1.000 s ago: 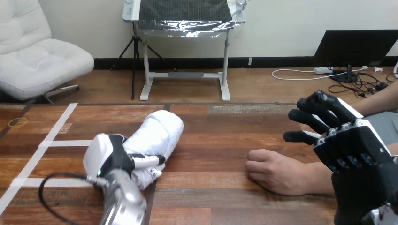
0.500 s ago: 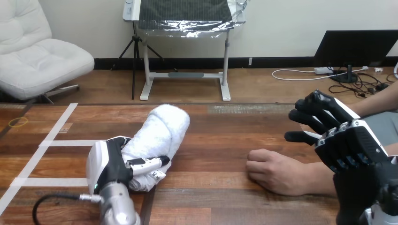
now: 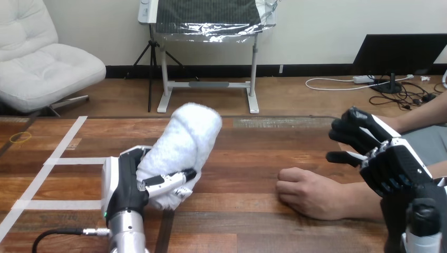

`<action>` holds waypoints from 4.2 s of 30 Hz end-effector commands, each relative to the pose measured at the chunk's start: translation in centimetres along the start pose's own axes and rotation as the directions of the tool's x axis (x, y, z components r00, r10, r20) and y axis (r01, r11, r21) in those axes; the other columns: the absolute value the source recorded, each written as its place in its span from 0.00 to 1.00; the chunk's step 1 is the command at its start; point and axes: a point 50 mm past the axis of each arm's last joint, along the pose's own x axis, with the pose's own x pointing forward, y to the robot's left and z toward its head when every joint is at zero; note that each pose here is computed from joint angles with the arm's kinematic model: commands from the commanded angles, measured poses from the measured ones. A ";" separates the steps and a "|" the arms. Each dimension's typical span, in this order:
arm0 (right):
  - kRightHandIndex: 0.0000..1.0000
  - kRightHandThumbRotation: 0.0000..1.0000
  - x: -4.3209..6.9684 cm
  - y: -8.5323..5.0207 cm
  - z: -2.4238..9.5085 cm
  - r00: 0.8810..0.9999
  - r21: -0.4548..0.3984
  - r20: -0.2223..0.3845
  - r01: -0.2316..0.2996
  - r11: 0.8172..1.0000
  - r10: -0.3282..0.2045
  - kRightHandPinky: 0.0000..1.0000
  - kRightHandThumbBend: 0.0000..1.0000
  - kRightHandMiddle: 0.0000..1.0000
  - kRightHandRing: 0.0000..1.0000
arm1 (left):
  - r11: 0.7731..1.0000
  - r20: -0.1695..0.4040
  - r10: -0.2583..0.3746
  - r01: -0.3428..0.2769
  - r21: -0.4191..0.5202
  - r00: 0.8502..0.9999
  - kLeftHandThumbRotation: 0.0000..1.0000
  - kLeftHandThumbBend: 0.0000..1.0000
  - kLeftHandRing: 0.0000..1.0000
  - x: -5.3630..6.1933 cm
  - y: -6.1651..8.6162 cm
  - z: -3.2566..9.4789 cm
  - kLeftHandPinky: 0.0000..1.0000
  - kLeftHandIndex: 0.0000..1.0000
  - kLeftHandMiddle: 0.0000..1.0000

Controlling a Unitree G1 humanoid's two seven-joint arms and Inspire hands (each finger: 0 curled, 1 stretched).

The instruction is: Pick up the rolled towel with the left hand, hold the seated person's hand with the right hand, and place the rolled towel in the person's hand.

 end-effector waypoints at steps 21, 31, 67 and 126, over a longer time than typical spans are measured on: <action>0.82 0.91 3.2 -3.6 -0.7 0.998 -0.274 -0.005 -0.057 0.960 0.058 0.75 0.86 0.81 0.81 | 0.958 0.426 0.082 0.047 -0.284 0.901 0.00 0.61 0.35 -0.9 2.5 7.6 0.28 0.41 0.40; 0.84 0.75 4.1 -5.0 -0.9 0.991 -0.395 -0.046 -0.132 0.909 0.124 0.77 0.89 0.84 0.82 | 0.947 0.450 0.082 0.071 -0.312 0.889 0.00 0.59 0.33 -1.4 2.7 7.9 0.27 0.40 0.39; 0.88 0.25 8.0 -9.1 -0.7 0.927 -0.569 -0.267 -0.373 0.733 0.264 0.74 1.00 0.91 0.88 | 0.913 0.494 0.046 0.165 -0.374 0.868 0.00 0.53 0.30 -3.0 2.4 9.1 0.23 0.39 0.37; 0.84 0.15 12.1 -12.8 -4.8 0.746 -0.668 -0.623 -0.664 0.335 0.237 0.76 1.00 0.85 0.84 | 0.906 0.503 0.042 0.180 -0.384 0.863 0.00 0.52 0.30 -3.0 2.5 9.1 0.22 0.39 0.36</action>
